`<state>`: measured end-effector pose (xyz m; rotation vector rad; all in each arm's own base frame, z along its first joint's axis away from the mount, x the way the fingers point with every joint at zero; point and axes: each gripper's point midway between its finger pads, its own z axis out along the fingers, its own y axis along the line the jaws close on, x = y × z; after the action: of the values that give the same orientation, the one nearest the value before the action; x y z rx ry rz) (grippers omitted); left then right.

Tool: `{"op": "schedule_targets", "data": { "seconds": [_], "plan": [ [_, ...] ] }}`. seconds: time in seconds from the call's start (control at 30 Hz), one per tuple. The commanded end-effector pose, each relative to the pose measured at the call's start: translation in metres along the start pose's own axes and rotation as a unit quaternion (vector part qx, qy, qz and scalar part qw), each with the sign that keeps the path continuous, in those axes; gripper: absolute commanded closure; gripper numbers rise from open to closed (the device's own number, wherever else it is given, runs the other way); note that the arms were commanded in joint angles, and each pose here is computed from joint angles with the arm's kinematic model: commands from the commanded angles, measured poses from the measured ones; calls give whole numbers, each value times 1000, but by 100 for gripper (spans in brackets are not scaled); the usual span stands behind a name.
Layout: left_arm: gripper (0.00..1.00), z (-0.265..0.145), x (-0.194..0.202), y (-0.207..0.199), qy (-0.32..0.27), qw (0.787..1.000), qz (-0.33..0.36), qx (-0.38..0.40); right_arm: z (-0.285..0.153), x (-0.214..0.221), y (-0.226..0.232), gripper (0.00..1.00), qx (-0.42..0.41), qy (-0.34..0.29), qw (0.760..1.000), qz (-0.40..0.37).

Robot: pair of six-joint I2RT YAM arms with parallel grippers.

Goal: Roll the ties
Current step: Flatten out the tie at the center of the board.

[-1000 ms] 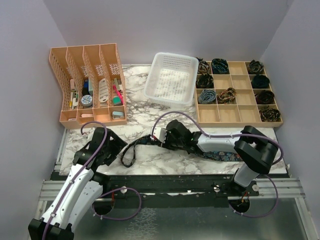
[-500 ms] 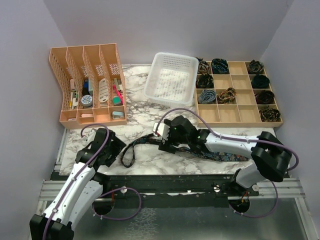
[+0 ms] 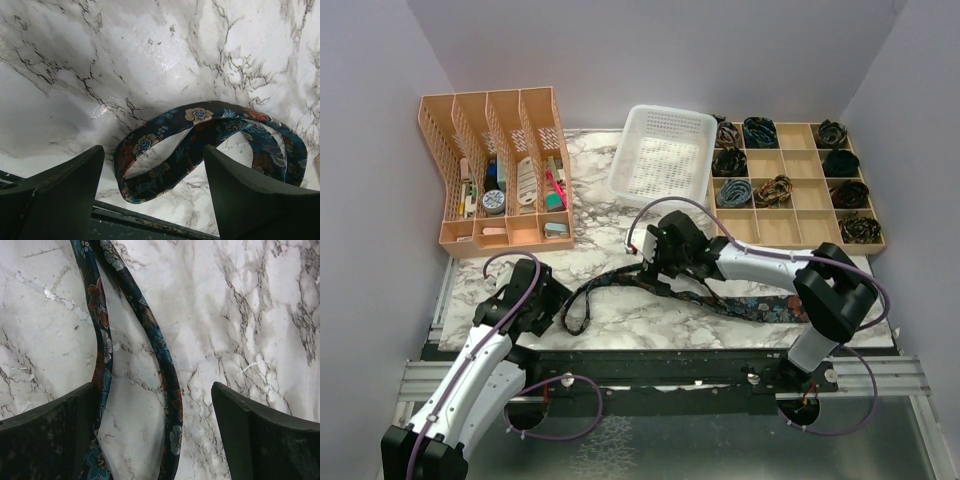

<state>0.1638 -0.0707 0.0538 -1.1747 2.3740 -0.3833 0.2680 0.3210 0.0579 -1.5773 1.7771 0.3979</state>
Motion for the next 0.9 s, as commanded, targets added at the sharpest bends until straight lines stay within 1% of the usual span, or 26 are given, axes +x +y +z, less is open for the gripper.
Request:
{"op": "schedule_targets", "data": {
  "seconds": [0.0, 0.13, 0.27, 0.37, 0.43, 0.53, 0.6, 0.7, 0.8, 0.83, 0.87],
  "plan": [
    [19, 1, 6, 2, 12, 999, -32, 1, 11, 9, 18, 0, -75, 10, 997, -2],
    [19, 2, 8, 0, 17, 999, -32, 2, 23, 16, 21, 0, -103, 18, 994, 15],
    [19, 4, 13, 1, 28, 999, -35, 5, 29, 17, 8, 0, -105, 11, 994, 29],
    [20, 5, 15, 3, 30, 999, -37, 4, 29, 18, 2, 8, -112, 9, 993, 37],
    [20, 6, 16, 4, 31, 999, -40, 4, 29, 21, 3, 10, -118, 18, 992, 36],
    [22, 7, 17, 5, 32, 999, -41, 5, 27, 25, 13, 19, -143, 20, 989, 23],
    [23, 9, 18, 6, 36, 998, -42, 4, 27, 26, 17, 29, -153, 22, 987, 35],
    [24, 11, 20, 7, 38, 998, -45, 5, 24, 27, 26, 41, -174, 23, 983, 47],
    [28, 13, 21, 8, 39, 998, -44, 4, 22, 31, 23, 53, -156, 30, 986, 55],
    [29, 14, 21, 8, 39, 998, -44, 3, 21, 31, 19, 55, -142, 31, 988, 56],
    [31, 16, 22, 9, 40, 998, -44, 1, 21, 31, 14, 63, -125, 31, 990, 56]
  ]
}}
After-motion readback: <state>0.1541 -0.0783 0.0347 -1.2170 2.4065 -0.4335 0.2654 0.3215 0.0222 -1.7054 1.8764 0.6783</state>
